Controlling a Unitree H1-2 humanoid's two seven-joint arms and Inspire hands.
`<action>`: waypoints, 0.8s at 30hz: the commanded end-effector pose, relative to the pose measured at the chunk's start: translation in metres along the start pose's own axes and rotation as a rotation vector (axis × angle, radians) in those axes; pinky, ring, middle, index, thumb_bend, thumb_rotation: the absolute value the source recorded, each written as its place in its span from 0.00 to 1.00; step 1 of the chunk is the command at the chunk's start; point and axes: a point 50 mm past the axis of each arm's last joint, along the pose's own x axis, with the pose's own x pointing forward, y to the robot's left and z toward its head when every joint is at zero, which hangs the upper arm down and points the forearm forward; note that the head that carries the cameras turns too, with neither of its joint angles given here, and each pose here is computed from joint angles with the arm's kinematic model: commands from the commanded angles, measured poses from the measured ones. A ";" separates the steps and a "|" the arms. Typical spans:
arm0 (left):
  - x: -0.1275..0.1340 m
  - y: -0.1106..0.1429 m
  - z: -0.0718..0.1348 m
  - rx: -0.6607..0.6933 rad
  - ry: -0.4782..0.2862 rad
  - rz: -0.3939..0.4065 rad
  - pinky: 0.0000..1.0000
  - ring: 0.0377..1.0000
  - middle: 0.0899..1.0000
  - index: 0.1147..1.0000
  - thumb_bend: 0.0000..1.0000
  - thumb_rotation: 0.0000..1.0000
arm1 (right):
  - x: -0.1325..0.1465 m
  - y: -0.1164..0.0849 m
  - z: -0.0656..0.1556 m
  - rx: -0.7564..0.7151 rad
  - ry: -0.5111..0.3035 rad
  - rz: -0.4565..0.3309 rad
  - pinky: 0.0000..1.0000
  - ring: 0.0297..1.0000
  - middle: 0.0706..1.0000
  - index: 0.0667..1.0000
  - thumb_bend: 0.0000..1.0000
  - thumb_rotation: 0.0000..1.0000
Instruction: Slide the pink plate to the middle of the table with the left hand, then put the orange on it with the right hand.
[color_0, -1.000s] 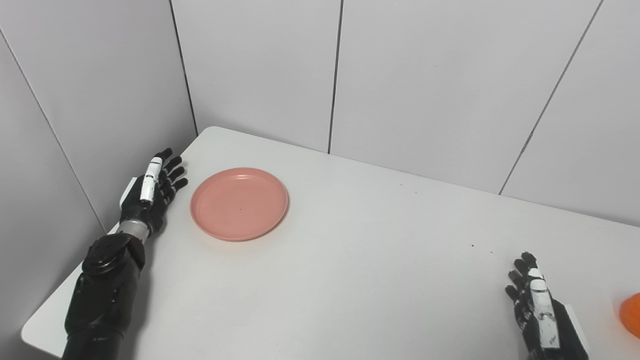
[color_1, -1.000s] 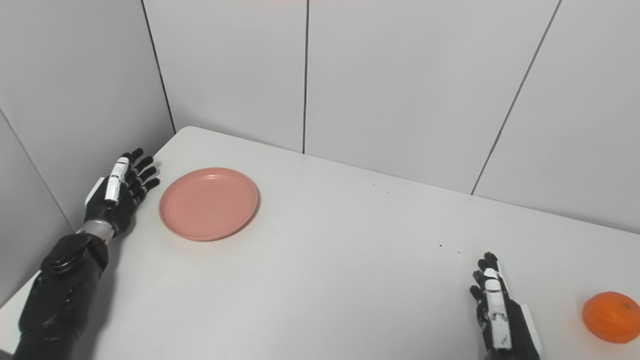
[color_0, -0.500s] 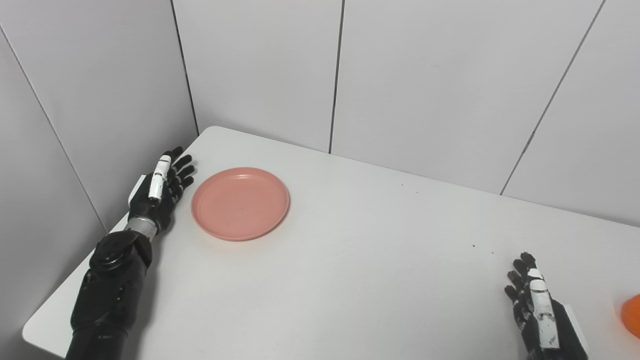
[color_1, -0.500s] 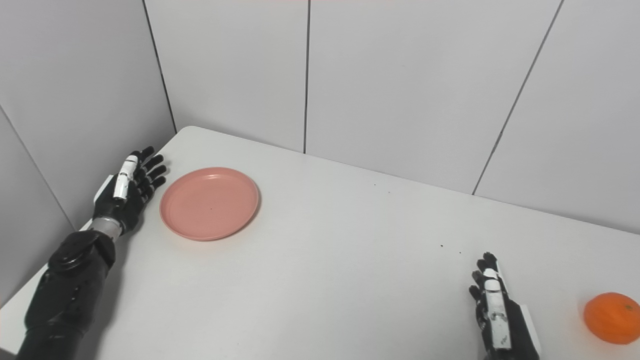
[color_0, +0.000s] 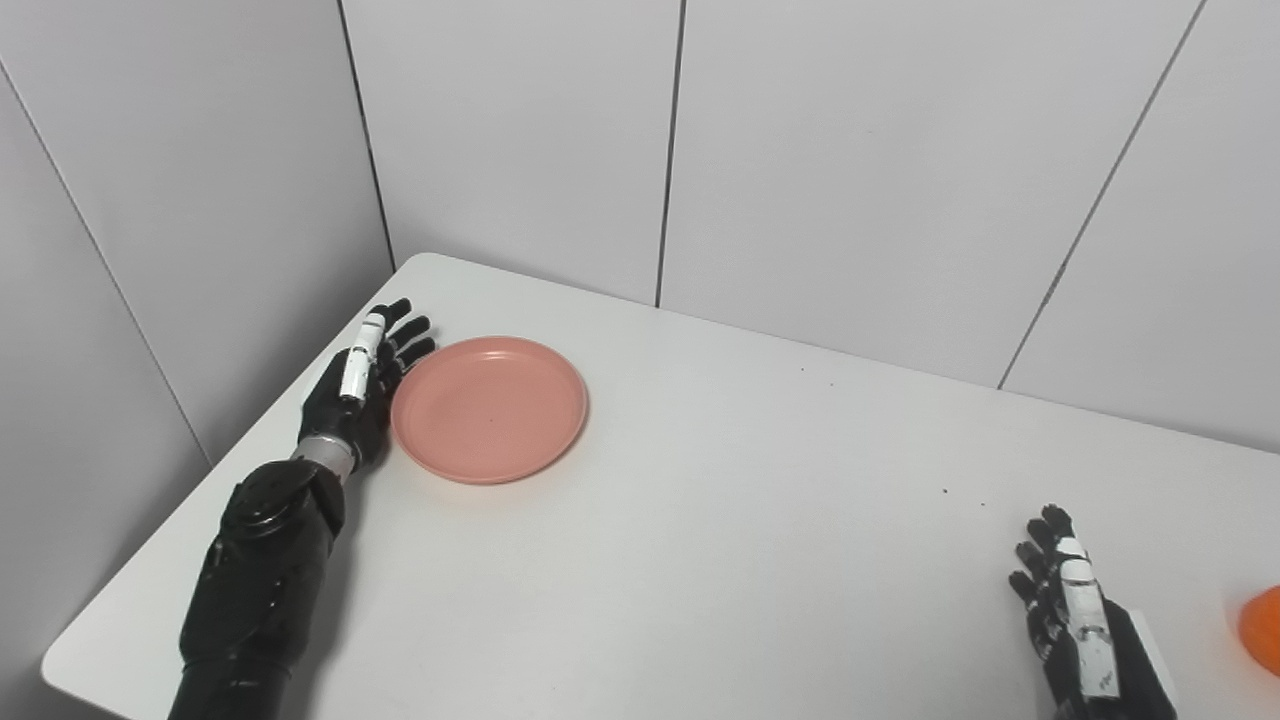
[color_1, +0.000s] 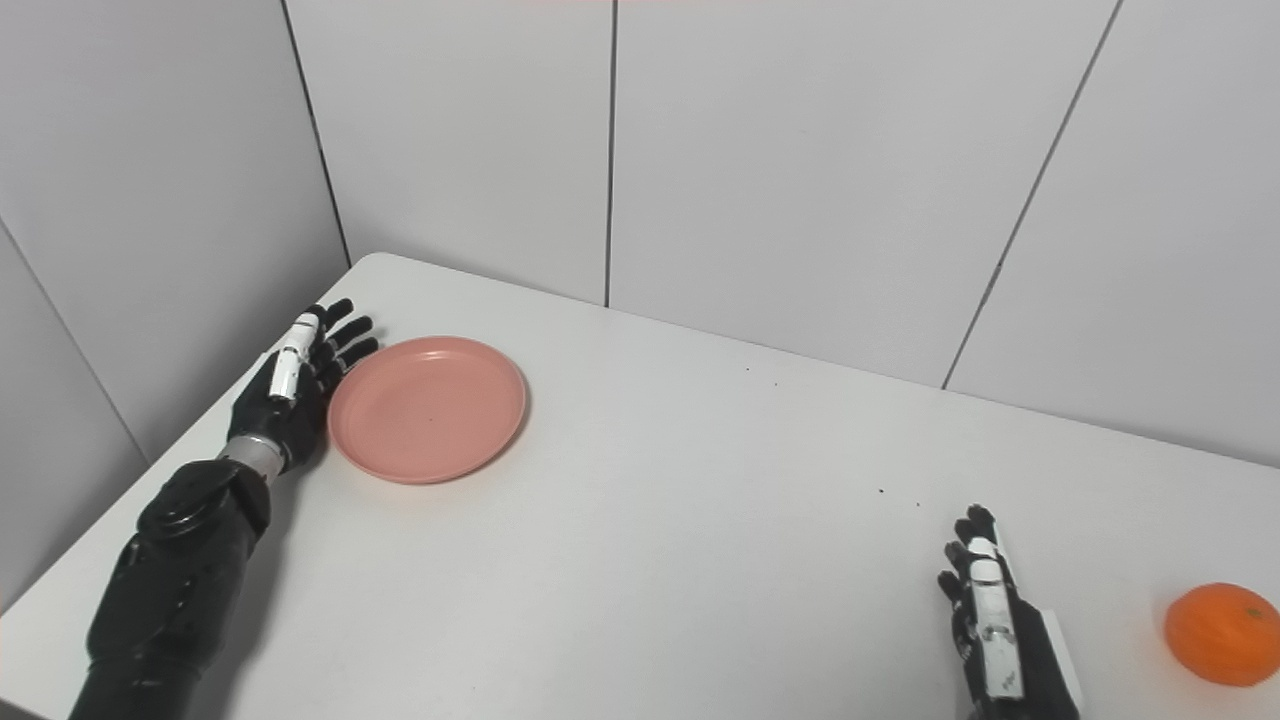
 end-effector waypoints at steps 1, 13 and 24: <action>0.003 -0.014 0.004 -0.017 0.000 -0.056 0.88 0.89 0.90 0.89 0.30 1.00 | 0.003 0.000 0.018 -0.013 -0.073 0.007 1.00 1.00 1.00 1.00 0.19 1.00; 0.001 -0.030 -0.004 -0.031 0.036 -0.106 0.89 0.90 0.91 0.89 0.32 1.00 | 0.002 0.002 0.019 -0.005 -0.069 -0.009 1.00 1.00 1.00 1.00 0.19 1.00; 0.002 -0.050 -0.006 -0.055 0.036 -0.136 0.88 0.89 0.89 0.87 0.33 1.00 | 0.002 0.003 0.019 0.001 -0.077 -0.001 1.00 1.00 1.00 1.00 0.18 1.00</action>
